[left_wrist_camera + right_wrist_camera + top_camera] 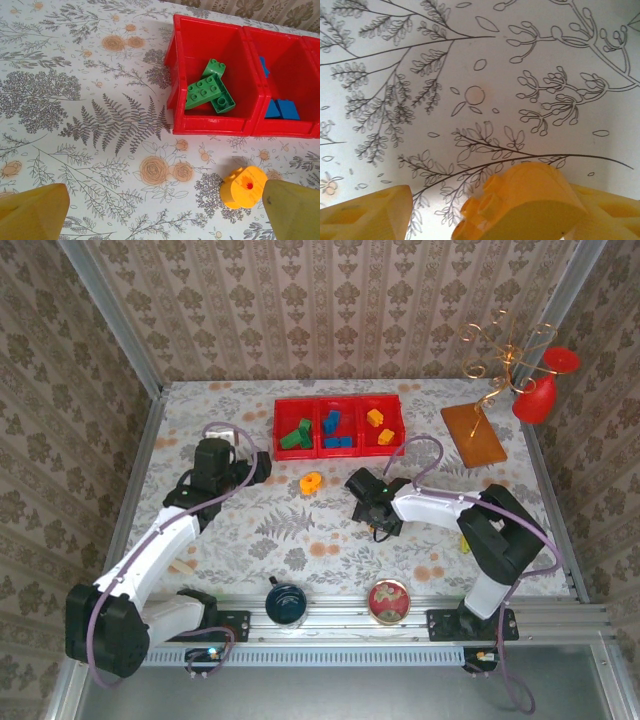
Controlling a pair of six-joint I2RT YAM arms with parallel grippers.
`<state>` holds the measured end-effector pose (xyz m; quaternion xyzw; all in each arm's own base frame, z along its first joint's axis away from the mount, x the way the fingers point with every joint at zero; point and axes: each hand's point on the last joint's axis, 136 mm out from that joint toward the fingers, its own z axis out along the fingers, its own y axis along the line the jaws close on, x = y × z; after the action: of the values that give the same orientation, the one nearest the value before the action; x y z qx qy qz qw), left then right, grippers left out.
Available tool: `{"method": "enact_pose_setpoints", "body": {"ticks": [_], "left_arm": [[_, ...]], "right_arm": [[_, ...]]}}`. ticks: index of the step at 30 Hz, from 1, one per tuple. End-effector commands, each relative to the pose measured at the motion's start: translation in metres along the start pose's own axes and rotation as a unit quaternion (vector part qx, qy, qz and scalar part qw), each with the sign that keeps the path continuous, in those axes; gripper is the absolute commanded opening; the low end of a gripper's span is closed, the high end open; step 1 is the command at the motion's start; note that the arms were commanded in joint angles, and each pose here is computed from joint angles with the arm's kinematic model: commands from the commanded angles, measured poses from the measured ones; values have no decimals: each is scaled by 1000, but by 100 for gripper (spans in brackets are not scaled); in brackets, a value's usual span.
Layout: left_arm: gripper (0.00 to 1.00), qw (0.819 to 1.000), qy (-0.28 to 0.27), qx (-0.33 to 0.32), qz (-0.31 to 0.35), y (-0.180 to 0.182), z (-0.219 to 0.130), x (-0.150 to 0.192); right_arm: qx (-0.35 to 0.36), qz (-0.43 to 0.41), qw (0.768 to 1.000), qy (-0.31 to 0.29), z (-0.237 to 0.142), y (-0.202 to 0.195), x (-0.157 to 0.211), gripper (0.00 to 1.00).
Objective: Sort the legos into containers by color
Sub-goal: Pick up the lego from the center of the table.
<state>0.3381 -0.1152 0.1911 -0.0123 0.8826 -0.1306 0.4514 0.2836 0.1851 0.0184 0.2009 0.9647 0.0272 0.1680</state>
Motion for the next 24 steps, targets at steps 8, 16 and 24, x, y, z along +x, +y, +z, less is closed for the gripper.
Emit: {"method": "enact_pose_setpoints", "body": {"ticks": [8,16,24], "left_arm": [[100,1000,4,3,-16,2,4,4],[100,1000,2,4,-20,1,5,3],[100,1000,1,3,-21,2,4,1]], "right_arm": [[17,-6,1000,14,16,-4,4,61],[18,-11,1000,14,16,-6,1,43],[14,-21,1000,7,6,-7,-4,23]]}}
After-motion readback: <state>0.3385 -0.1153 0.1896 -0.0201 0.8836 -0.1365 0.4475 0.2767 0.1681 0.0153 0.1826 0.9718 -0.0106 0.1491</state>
